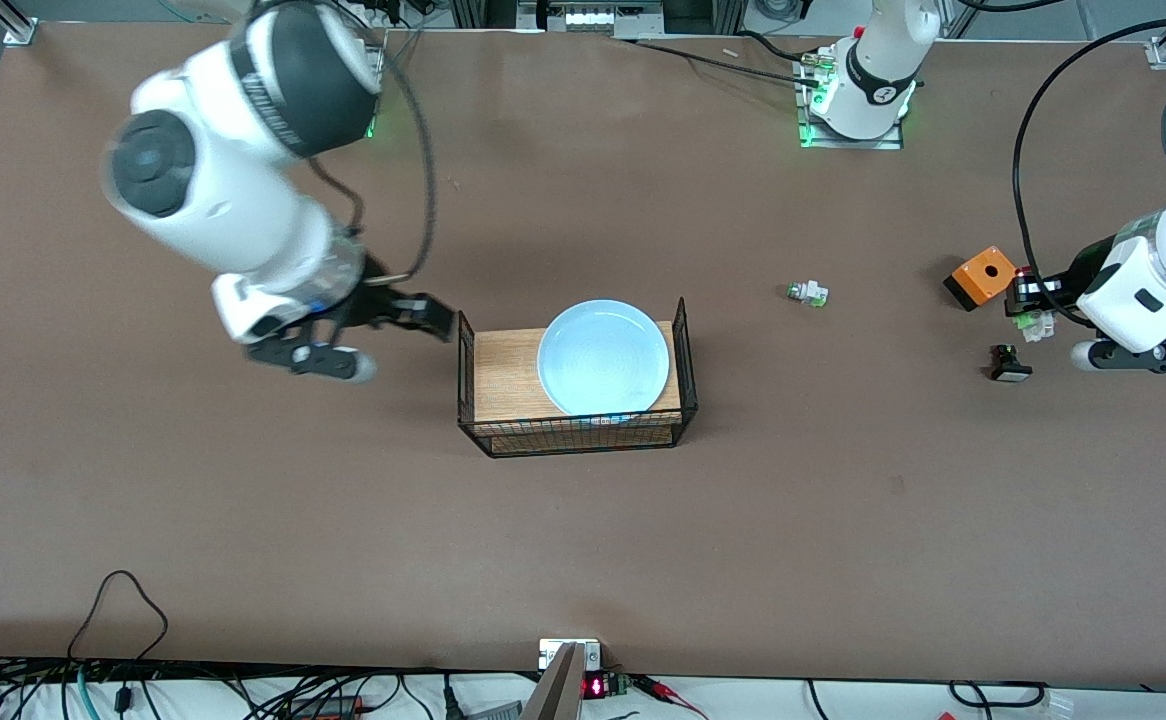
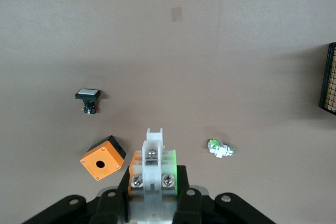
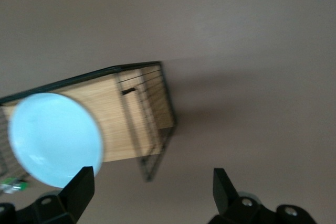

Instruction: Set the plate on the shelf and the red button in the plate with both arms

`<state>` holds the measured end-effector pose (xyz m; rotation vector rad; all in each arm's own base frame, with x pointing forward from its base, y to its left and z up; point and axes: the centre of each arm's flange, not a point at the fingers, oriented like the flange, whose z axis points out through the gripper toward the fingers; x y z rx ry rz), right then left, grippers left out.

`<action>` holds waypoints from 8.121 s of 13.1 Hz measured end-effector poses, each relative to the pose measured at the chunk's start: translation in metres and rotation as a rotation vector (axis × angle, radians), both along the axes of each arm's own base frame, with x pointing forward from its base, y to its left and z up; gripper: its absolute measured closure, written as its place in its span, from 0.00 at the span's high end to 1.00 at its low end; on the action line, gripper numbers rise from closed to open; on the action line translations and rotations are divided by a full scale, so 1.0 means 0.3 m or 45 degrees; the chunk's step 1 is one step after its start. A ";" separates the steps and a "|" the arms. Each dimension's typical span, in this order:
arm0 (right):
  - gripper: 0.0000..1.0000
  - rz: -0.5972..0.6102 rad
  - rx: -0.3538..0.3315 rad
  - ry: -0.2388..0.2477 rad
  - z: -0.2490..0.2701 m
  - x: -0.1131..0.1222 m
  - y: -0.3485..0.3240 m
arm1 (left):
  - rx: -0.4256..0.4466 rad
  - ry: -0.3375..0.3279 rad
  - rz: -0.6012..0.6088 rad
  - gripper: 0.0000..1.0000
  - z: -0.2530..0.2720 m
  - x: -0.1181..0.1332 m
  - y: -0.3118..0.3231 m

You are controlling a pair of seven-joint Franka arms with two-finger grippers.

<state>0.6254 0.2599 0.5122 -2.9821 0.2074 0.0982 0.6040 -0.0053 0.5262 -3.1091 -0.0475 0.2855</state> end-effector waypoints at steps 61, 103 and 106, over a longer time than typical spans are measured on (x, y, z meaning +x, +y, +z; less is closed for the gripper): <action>1.00 0.096 -0.259 -0.096 0.408 -0.352 -0.997 | -0.241 -0.227 -0.243 1.00 -0.547 -0.026 -1.517; 1.00 0.095 -0.191 -0.075 0.408 -0.365 -0.946 | -0.051 -0.222 0.101 1.00 0.028 0.056 0.013; 1.00 0.112 -0.191 -0.033 0.366 -0.348 -0.897 | -0.046 -0.216 0.113 1.00 0.033 0.054 0.040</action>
